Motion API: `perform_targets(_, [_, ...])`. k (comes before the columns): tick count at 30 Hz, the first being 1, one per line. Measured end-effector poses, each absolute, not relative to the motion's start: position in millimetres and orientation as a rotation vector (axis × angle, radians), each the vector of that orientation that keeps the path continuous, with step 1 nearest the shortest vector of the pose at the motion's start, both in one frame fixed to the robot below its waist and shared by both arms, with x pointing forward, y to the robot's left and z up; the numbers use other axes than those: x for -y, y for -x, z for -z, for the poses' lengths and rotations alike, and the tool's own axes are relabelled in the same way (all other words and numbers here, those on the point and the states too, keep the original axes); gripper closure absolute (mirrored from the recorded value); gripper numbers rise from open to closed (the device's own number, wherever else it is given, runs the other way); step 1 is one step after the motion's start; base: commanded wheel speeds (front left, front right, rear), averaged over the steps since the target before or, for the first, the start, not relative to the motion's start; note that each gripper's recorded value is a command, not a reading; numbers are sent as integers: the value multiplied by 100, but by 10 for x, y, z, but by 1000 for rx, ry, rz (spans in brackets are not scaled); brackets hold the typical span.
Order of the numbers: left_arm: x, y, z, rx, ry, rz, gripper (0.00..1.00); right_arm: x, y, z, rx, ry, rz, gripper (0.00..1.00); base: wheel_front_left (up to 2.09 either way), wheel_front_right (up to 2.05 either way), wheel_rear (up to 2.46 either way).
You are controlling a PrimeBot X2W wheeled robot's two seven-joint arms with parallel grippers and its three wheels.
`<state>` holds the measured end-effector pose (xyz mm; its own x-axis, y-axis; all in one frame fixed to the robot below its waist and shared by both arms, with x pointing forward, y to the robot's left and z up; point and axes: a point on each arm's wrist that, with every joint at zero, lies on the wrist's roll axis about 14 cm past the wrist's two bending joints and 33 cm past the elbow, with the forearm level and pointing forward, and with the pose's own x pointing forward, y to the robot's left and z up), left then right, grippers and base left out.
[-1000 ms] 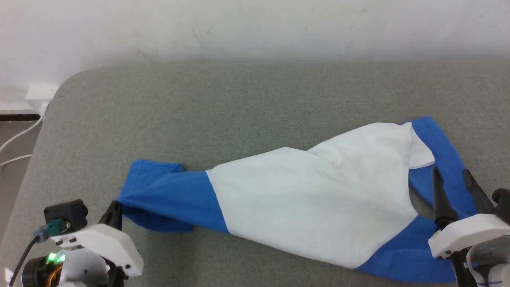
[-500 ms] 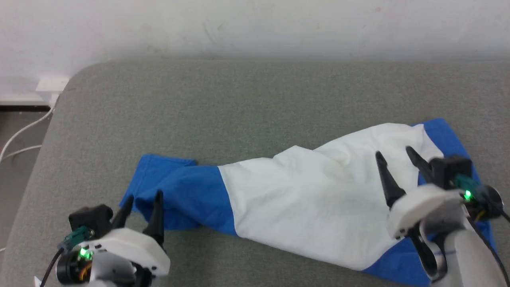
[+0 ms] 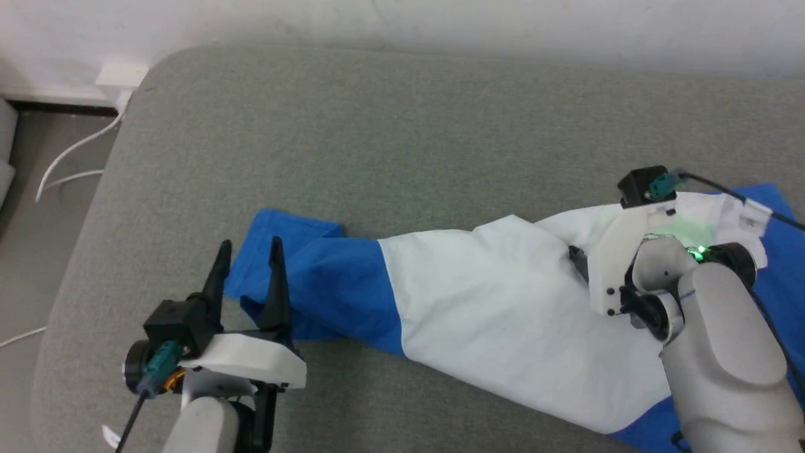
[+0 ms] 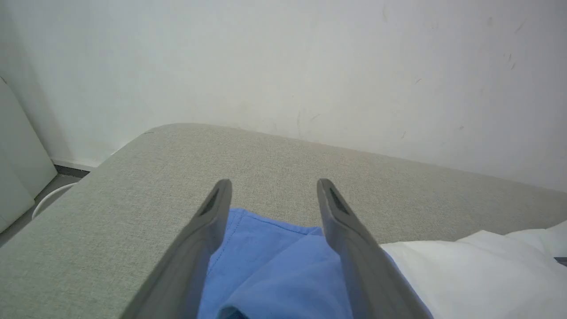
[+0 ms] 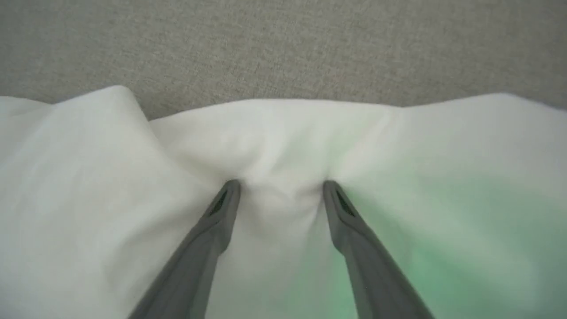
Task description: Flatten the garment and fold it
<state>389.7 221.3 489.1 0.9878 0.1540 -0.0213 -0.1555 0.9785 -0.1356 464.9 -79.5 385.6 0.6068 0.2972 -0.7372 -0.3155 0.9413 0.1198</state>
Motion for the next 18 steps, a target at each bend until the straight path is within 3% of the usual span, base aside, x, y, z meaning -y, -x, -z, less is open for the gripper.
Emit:
perform_targets(3, [-2190, -3887, -4765, -42, 144, -156, 0, 717, -4649, -3747, -966, 77, -388, 0, 0, 0, 0])
perform_targets(4, [-2188, -3882, -4733, -50, 146, -156, 0, 702, -4649, -3726, -999, 98, -398, 24, 0, 0, 0])
perform_targets(5, [-2197, -3877, -4707, -57, 146, -160, 0, 678, -4673, -3734, -1006, 110, -409, 69, 0, 0, 0])
perform_targets(6, [-2205, -3871, -4683, -63, 146, -165, 0, 652, -4706, -3750, -997, 108, -417, 100, 0, 0, 0])
perform_targets(12, [-2250, -3840, -4617, -79, 143, -179, 0, 534, -5006, -4027, -775, 53, -424, 100, 0, 0, 0])
perform_targets(18, [-2229, -3883, -4623, -74, 142, -172, 0, 565, -5608, -4697, -483, 56, -369, 100, 0, 0, 0])
